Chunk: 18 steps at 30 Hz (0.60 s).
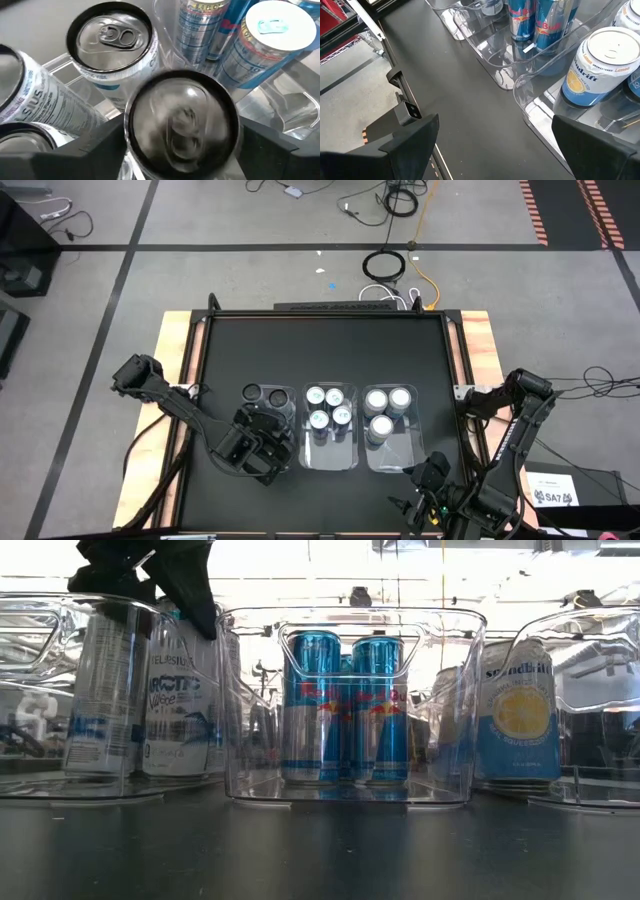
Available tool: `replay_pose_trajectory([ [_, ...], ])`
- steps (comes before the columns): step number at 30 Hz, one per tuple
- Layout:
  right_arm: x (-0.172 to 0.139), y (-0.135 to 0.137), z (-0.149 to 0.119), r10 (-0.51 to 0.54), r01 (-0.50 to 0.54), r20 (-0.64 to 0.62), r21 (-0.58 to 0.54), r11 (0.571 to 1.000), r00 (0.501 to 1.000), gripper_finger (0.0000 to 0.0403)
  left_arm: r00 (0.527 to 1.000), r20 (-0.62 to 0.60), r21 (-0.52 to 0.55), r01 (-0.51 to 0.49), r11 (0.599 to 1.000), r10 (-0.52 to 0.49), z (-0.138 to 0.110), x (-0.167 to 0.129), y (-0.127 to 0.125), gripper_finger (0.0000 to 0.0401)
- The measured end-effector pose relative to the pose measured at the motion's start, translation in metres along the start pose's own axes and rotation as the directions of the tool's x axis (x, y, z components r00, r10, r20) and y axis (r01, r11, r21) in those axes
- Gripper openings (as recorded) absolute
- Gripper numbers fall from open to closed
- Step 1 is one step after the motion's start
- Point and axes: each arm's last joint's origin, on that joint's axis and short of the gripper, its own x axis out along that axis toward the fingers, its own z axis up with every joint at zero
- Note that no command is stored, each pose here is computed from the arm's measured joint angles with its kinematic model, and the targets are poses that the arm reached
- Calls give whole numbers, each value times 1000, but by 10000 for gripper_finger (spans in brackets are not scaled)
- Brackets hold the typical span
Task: Sort soda cans
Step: Put the white soda can into the left transparent bin, then put the white and blue soda can into the right transparent bin
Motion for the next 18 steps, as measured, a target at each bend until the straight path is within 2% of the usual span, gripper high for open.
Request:
replay_pose_trajectory([
  [5,0,0,0,0,0,0,0,1000,1000,381,1000,-2,-7,3,1000,-3,0,0,0,353],
  [10,0,0,0,0,0,0,-4,1000,1000,381,999,-1,-14,34,999,-34,7,-7,-6,356],
  [18,0,0,0,0,0,0,-4,1000,1000,381,995,-37,67,92,994,-89,19,-21,-14,356],
])
